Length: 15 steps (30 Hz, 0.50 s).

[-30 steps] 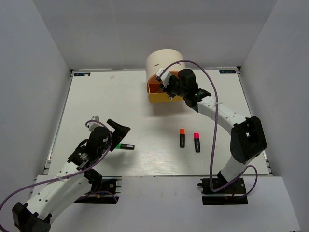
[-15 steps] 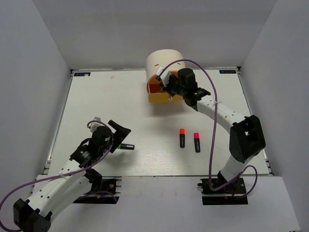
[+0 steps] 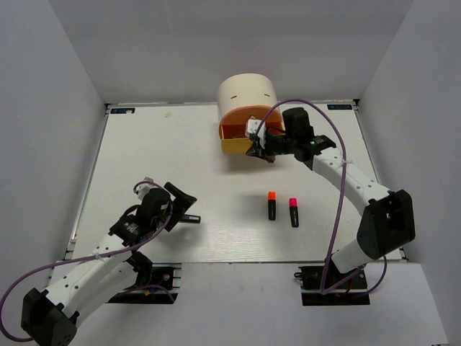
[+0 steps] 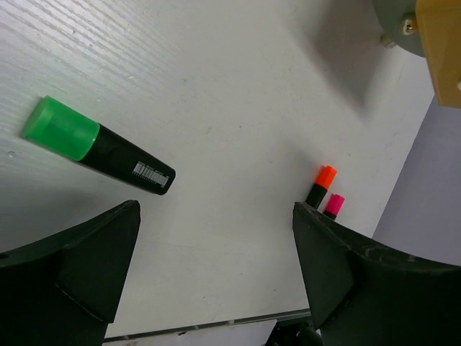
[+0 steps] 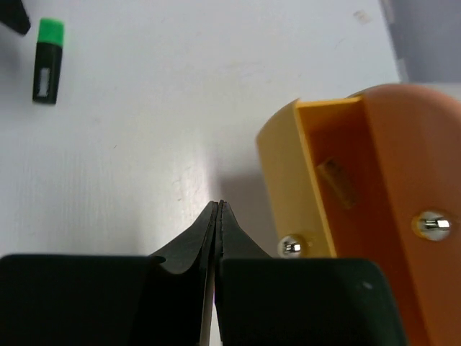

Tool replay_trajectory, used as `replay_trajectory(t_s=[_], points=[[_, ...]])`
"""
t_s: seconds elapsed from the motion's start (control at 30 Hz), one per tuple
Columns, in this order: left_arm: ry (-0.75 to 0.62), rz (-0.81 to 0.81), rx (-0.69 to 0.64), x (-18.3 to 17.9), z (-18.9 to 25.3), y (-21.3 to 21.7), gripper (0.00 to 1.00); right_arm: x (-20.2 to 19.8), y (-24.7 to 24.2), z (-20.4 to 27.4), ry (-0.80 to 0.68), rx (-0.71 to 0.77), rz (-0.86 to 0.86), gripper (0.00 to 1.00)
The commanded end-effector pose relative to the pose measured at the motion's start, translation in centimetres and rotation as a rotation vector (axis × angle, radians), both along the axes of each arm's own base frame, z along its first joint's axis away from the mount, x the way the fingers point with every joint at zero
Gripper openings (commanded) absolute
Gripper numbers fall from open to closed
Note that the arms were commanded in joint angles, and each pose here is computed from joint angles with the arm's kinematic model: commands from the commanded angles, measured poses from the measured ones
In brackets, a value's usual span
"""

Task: Sort the stationery into containers
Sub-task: Close the drawer in the storage box.

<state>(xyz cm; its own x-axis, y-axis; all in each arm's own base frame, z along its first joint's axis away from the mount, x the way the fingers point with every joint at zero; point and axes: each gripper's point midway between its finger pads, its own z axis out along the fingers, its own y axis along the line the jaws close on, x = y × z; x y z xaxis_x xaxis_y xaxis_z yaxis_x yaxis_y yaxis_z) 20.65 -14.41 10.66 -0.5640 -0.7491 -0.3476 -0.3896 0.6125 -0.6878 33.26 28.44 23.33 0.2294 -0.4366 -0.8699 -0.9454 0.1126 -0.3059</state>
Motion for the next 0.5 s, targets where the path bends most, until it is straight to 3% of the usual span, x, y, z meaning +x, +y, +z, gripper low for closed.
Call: replay_trajectory(t_s=[0.0,0.2,0.47], points=[[0.017,-0.003,-0.007,0.0,-0.5,-0.2,0.96,-0.9,-0.8,-4.1,0.067,-0.075,0.054,0.00],[0.026,0.006,-0.001,0.1,-0.7,0.0,0.96,5.0,-1.3,-5.2,-0.006,-0.132,-0.151,0.00],[0.036,0.012,-0.003,0.0,-0.9,0.1,0.96,9.1,-0.7,-5.6,-0.057,-0.124,-0.273,0.00]])
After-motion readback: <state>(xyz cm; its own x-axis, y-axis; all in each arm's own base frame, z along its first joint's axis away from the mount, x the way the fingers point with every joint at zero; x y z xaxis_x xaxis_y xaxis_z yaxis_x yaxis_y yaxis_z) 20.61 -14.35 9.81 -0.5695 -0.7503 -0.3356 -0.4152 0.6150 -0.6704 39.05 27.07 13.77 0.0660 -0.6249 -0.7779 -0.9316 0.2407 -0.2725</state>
